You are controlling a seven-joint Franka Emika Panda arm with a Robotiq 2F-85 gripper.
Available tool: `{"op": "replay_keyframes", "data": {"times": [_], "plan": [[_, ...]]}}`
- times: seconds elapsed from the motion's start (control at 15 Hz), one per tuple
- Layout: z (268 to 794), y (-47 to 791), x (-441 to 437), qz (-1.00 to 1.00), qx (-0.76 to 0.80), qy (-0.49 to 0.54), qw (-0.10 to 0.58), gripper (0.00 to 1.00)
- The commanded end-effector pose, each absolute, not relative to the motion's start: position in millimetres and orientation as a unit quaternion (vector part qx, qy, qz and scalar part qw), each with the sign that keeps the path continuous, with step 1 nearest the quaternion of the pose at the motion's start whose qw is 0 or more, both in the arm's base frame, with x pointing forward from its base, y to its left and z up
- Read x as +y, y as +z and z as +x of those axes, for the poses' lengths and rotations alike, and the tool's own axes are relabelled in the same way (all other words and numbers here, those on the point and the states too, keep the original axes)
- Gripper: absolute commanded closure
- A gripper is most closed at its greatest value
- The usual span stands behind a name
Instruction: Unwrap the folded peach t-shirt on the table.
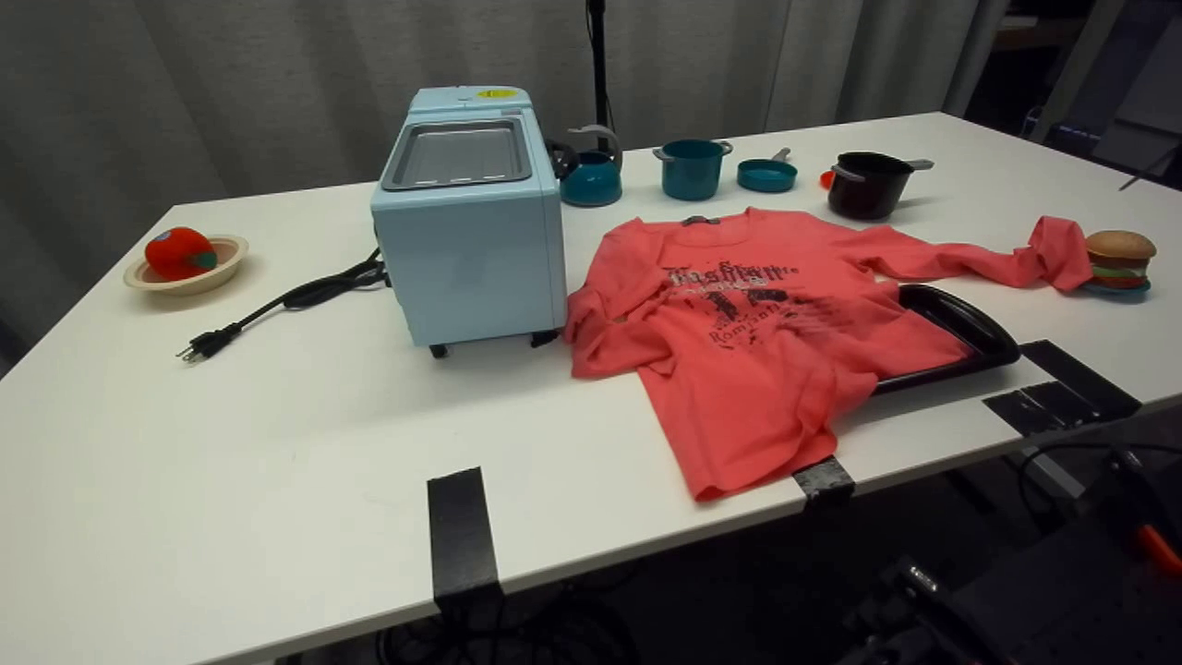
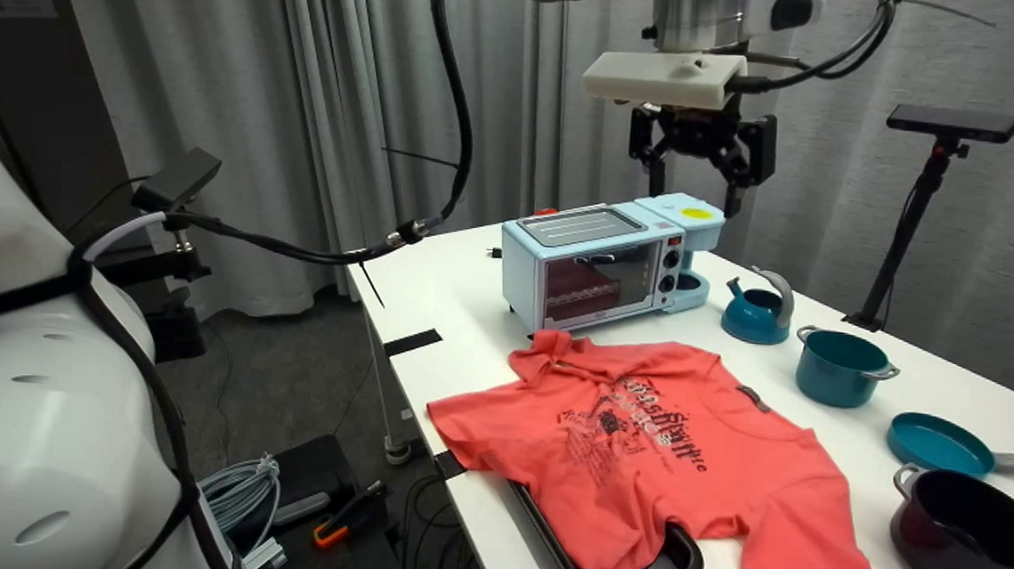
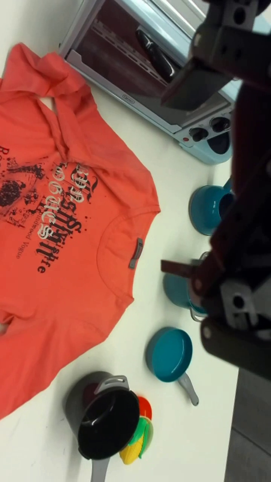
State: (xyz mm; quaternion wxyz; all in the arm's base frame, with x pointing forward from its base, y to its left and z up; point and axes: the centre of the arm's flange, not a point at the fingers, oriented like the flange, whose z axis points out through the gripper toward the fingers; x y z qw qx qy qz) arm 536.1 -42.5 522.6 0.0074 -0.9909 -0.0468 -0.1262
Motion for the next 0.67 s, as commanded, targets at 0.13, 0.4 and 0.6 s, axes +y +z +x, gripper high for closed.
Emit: {"op": "replay_keyframes", "data": {"times": [0.13,0.4,0.6], "plan": [[502,549,-43,-0.986,-0.022,-0.166,-0.011,0.00],[515,548,-42,-0.987,-0.029,-0.157,0.001,0.00],[514,548,-42,-0.987,-0.029,-0.157,0.001,0.00]]}}
